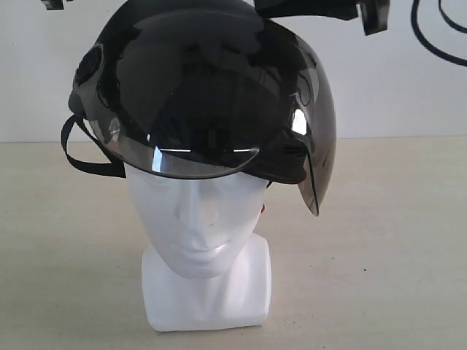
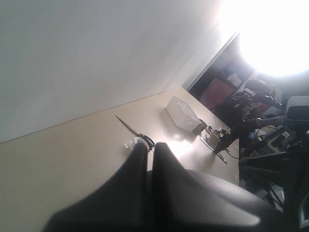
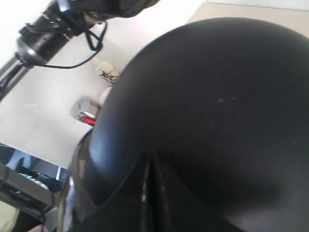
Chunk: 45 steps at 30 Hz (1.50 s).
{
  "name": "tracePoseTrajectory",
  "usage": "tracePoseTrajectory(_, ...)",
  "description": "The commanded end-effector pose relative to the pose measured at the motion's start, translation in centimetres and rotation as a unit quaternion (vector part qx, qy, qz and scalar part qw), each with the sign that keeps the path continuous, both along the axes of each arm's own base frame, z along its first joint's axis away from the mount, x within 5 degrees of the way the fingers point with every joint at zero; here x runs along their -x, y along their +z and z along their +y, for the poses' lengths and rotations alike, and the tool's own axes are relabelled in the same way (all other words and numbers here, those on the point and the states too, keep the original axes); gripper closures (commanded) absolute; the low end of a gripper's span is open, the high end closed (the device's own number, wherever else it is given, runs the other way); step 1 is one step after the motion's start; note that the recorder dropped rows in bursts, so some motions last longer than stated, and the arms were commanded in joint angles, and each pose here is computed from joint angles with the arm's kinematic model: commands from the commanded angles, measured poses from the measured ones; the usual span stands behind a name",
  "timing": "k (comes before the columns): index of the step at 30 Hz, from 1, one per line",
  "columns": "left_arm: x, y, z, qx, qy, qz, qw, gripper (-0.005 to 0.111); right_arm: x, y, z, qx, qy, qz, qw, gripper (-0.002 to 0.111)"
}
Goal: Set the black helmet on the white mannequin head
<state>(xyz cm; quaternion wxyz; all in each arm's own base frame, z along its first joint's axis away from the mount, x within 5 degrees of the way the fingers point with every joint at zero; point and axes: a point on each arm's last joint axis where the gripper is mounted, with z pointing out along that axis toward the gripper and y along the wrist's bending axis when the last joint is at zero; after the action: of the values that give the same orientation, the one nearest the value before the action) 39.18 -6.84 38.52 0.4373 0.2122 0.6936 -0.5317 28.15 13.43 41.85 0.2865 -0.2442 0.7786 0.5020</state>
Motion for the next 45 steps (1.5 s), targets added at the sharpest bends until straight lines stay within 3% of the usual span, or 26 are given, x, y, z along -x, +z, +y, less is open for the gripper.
tracePoseTrajectory(1,0.0,0.0,-0.2,0.008,-0.002,0.004,1.0,0.102,1.0,0.1,-0.6,0.054,-0.007,-0.022,0.998,0.108)
tracePoseTrajectory(10,0.0,0.0,-0.2,0.008,-0.002,0.004,1.0,0.102,2.8,0.2,1.6,0.075,0.03,-0.02,0.997,0.108)
tracePoseTrajectory(21,0.0,0.1,-0.2,0.014,-0.002,0.004,1.0,0.102,4.4,1.3,0.9,0.087,0.004,-0.011,0.996,0.108)
tracePoseTrajectory(34,0.0,0.2,-0.2,0.017,-0.002,0.003,1.0,0.102,4.9,-0.9,1.1,0.074,0.023,0.019,0.997,0.108)
tracePoseTrajectory(36,0.2,0.1,-0.2,-0.002,-0.003,0.002,1.0,0.102,5.2,-0.2,0.9,0.064,0.011,0.004,0.998,0.108)
tracePoseTrajectory(38,1.0,0.0,-0.1,-0.072,-0.007,-0.01,0.997,0.102,5.3,0.4,0.7,0.069,0.007,-0.015,0.998,0.108)
tracePoseTrajectory(45,2.3,-0.2,2.4,-0.072,0.027,0.006,0.997,0.102,4.8,1.5,0.4,0.07,-0.036,-0.028,0.996,0.108)
